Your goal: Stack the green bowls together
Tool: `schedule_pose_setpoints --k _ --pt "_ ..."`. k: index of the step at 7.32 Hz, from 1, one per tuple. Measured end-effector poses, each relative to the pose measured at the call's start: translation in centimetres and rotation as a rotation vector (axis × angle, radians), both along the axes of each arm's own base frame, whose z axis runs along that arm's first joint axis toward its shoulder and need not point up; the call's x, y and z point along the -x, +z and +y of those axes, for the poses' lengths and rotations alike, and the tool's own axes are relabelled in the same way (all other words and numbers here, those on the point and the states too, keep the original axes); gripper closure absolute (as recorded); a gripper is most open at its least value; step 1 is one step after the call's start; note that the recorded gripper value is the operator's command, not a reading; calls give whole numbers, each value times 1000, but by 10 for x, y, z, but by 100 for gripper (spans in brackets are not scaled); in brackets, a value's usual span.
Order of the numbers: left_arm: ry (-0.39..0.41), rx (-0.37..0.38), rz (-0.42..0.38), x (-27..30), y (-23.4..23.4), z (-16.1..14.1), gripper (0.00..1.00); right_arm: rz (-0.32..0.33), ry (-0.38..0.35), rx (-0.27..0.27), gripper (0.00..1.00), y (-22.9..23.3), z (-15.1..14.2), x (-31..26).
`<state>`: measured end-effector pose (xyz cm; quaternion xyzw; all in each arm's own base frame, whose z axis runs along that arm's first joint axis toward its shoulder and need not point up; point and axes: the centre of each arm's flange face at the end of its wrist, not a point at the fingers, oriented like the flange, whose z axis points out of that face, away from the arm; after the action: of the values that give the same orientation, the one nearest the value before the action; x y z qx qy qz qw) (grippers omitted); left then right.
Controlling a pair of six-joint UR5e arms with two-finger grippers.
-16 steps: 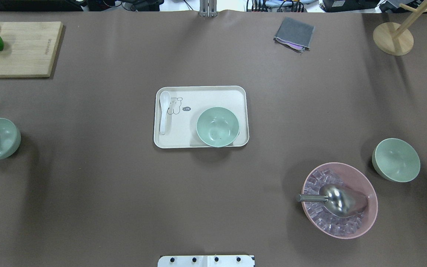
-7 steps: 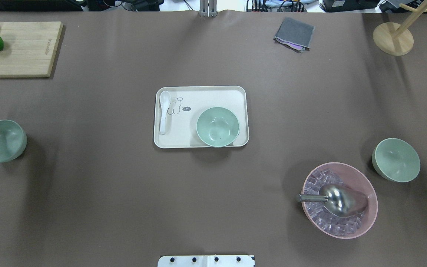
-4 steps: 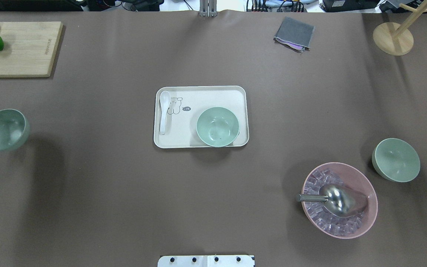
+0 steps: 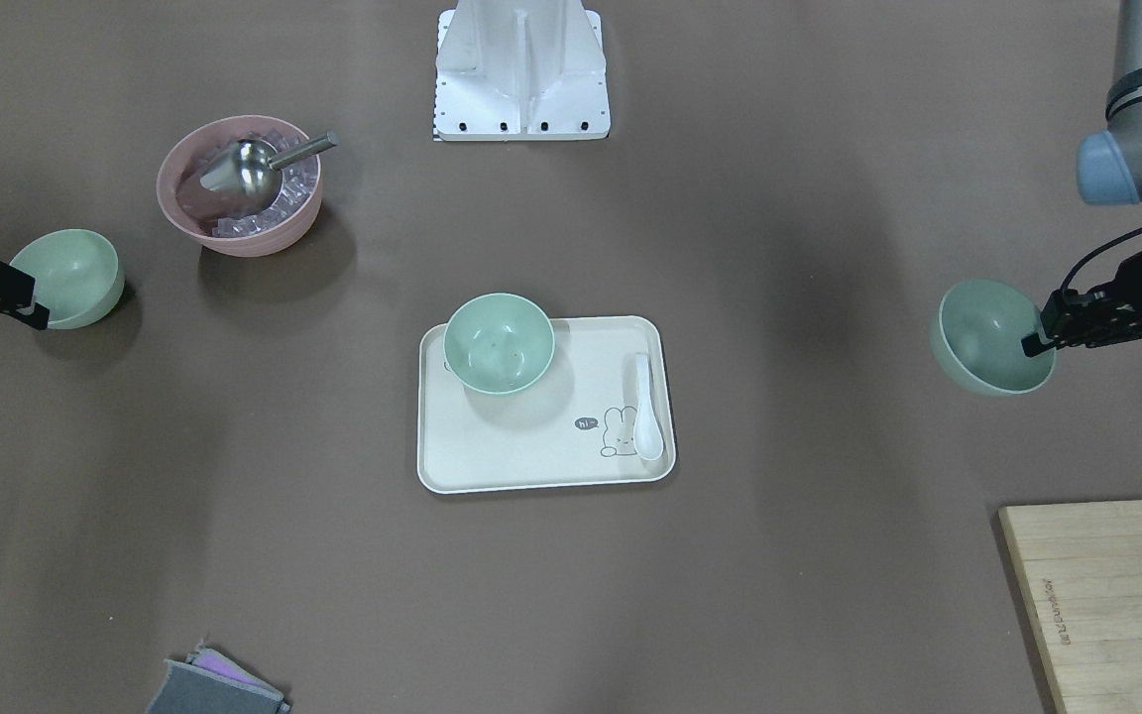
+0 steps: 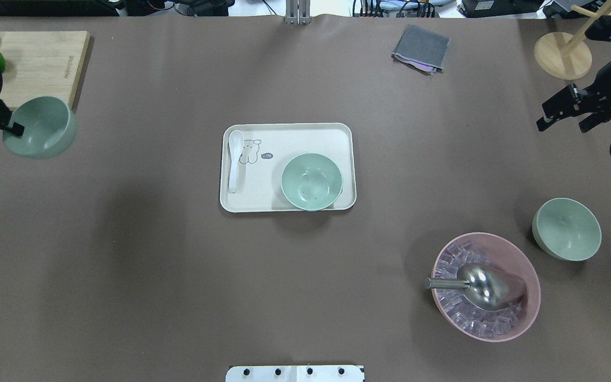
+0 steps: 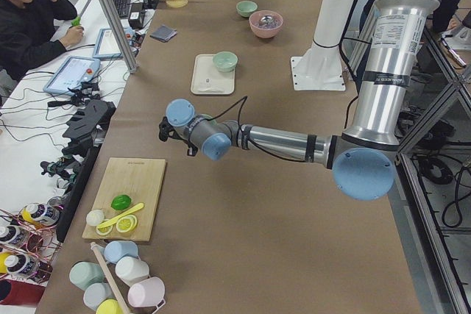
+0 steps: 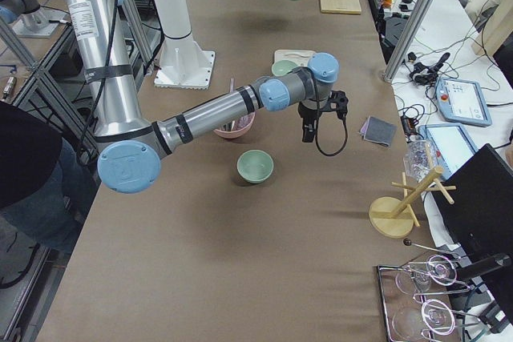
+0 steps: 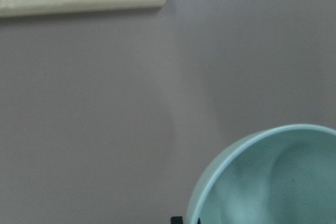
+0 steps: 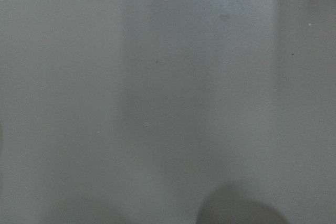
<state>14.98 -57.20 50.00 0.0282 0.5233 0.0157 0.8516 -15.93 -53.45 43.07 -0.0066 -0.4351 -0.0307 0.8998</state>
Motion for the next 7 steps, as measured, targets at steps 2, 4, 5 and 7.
schedule_pose_setpoints --k 2,4,5,7 --pt "-33 69 29 -39 -61 -18 100 45 -14 4 0 46 28 0" --pt "-46 91 42 -62 -93 -22 100 37 -16 -37 0 109 78 -20" --pt "-48 98 48 -68 -102 -22 100 34 -19 -43 0 130 100 -26" --pt "-45 118 61 -85 -121 -22 100 39 -53 -21 0 156 125 -17"
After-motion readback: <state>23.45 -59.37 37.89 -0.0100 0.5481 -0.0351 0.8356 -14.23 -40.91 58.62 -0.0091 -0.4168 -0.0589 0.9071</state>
